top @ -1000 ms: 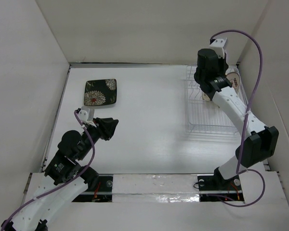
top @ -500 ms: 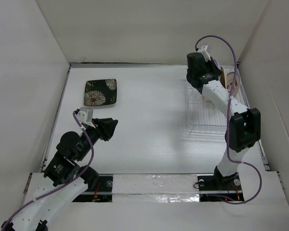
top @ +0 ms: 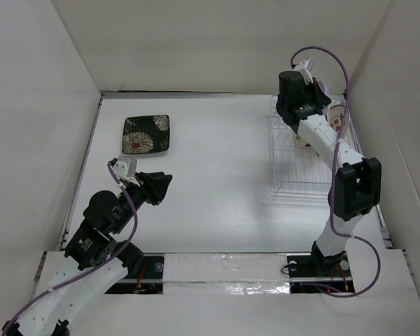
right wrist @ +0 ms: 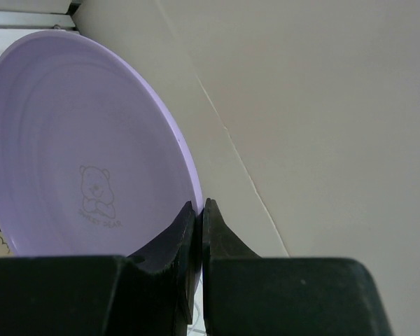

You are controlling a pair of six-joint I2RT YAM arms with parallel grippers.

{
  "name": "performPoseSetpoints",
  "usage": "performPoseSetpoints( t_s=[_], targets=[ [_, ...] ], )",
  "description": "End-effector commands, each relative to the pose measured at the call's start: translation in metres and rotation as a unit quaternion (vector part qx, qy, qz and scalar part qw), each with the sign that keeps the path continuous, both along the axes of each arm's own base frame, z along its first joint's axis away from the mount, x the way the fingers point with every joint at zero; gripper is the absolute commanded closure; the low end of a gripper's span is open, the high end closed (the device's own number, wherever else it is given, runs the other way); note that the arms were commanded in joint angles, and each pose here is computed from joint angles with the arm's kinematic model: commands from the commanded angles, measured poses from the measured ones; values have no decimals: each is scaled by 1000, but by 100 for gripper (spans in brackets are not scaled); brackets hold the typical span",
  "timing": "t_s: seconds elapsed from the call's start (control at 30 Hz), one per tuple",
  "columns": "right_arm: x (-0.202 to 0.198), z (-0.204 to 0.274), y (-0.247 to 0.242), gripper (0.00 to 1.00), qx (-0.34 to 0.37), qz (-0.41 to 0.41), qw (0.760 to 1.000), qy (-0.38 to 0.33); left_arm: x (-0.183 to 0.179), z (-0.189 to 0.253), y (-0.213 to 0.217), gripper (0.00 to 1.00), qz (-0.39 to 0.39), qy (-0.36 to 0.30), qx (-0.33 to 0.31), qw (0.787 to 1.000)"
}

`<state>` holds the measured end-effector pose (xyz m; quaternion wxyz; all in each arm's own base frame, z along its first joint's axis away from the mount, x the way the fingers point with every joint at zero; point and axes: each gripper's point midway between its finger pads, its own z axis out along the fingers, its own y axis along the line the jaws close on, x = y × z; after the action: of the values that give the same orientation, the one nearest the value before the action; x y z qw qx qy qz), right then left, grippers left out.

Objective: Load the plates into the dish rack

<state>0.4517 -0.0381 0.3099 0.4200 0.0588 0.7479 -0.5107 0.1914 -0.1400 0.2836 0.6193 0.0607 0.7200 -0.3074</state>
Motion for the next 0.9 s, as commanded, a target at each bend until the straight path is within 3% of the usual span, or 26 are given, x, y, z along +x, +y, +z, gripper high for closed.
performPoseSetpoints(
  t_s=[0.0,0.17,0.37,0.47,0.5,0.6,0.7,0.73,0.77,0.83,0.87],
  targets=[
    [4,3,2,100,-2,-6,1000,-23,1,10,-5,71,-8,-18,-8,1000],
    [20,-38,25,100,-3,23,1000,11,3,8,-3,71,-2,-15,-6,1000],
    [28,-53,45,97,1,39,999,10,10,-1,-5,71,5,2,5,1000],
    [26,-47,48,57,35,43,998,-23,14,-3,-4,70,15,9,10,1000],
    [24,-50,50,39,52,55,997,-15,16,-5,-4,69,18,11,12,1000],
    [16,-30,62,24,130,89,985,-72,23,-12,-6,66,26,28,21,999],
    [-6,-5,81,23,205,138,958,-142,32,-20,-11,65,33,51,29,998],
    [-16,-20,88,24,233,149,949,-150,37,-21,-13,65,38,61,31,997],
    [-35,3,102,26,263,185,929,-185,40,-20,-15,65,39,63,31,997],
    [-50,12,130,55,313,246,890,-221,50,-26,-19,64,47,81,37,995],
    [-72,8,137,77,342,272,868,-233,56,-19,-20,64,52,79,30,995]
  ],
)
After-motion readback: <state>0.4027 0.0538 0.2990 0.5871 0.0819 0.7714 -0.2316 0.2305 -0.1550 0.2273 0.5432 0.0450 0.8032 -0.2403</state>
